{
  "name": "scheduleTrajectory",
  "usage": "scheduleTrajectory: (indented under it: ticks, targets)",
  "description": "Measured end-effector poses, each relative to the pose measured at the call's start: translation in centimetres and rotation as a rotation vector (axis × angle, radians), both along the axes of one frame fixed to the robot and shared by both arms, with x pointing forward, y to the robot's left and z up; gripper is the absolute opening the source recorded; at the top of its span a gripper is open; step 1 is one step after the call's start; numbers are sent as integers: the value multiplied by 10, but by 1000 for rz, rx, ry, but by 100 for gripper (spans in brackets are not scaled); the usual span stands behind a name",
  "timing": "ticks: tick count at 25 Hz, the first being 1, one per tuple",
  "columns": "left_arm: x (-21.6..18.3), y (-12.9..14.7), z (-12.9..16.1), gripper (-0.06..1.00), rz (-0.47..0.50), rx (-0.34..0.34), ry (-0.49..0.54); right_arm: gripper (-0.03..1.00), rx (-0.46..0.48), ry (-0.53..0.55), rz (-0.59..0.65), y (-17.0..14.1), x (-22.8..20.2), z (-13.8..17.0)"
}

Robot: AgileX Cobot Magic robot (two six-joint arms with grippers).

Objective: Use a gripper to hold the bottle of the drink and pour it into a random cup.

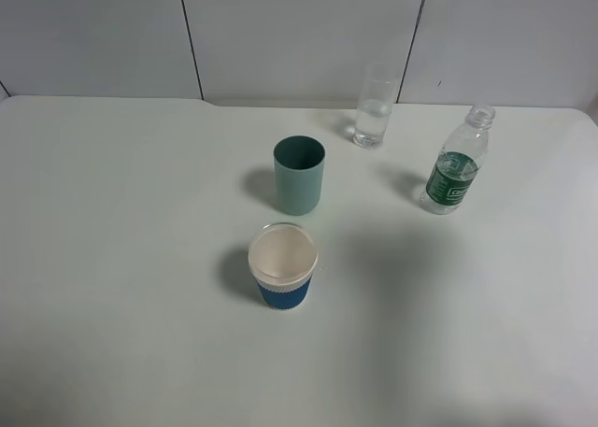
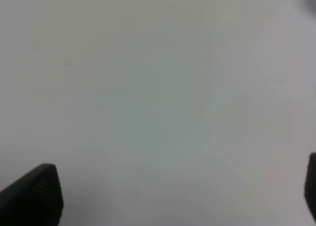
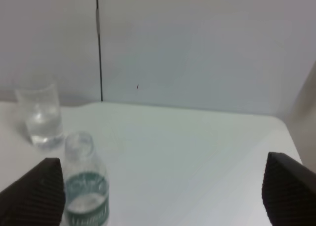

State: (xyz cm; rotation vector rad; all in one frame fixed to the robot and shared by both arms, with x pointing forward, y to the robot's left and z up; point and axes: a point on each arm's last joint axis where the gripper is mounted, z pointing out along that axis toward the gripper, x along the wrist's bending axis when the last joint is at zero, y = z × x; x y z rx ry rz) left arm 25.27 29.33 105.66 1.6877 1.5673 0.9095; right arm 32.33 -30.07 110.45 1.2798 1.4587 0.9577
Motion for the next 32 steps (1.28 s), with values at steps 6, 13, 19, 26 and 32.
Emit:
scheduleTrajectory:
  ticks: [6, 13, 19, 26, 32]
  targets:
    - [0, 0, 0, 99, 0, 0, 0, 79, 8, 22, 8, 2, -32, 2]
    - [0, 0, 0, 99, 0, 0, 0, 79, 21, 44, 16, 4, -62, -6]
    - [0, 0, 0, 99, 0, 0, 0, 79, 58, 89, 8, 5, -78, -15]
    - [0, 0, 0, 99, 0, 0, 0, 79, 88, 149, 1, 6, -85, -37]
    - [0, 0, 0, 99, 0, 0, 0, 79, 100, 185, 2, 7, -90, -48]
